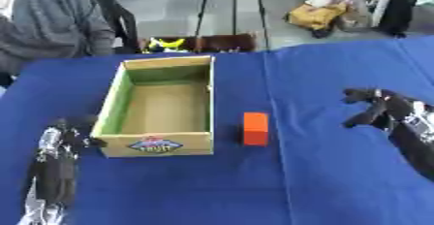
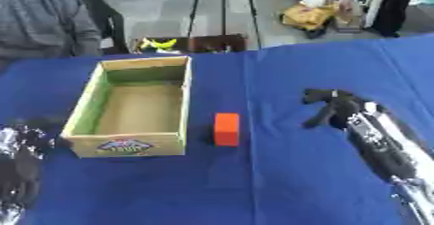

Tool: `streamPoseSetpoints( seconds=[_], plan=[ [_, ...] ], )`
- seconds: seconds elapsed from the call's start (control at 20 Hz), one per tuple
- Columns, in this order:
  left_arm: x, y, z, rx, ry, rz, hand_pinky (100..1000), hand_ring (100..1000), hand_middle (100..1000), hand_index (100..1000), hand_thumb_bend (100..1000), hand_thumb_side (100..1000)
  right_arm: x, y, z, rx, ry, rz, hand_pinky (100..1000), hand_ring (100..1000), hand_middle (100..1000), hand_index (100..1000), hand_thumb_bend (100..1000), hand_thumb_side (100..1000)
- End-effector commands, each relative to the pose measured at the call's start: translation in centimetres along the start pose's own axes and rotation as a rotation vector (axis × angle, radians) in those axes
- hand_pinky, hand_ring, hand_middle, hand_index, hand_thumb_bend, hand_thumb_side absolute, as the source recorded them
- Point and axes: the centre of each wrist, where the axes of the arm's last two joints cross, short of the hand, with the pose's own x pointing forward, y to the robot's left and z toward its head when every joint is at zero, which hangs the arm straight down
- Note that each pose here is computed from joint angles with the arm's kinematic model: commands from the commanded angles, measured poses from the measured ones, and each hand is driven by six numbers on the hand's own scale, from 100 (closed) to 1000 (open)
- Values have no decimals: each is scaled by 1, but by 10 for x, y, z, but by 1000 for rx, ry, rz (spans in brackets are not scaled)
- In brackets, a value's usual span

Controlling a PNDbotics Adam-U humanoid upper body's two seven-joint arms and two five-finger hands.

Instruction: Pick up objects on the table and place them in the box.

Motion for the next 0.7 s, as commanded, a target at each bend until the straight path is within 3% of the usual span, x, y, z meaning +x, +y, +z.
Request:
streamPoseSetpoints(
  seconds=[0.05, 0.7],
  plan=[
    [7, 6, -3, -4, -25, -22, 534, 824, 653, 671, 100, 998, 8, -3, -3, 5, -25, 15, 641, 958, 721, 537, 100, 775],
    [8, 6, -4, -4, -27, -22, 534, 823, 653, 671, 100, 998, 8, -3, -3, 9, -25, 17, 641, 959, 721, 537, 100, 775]
  ],
)
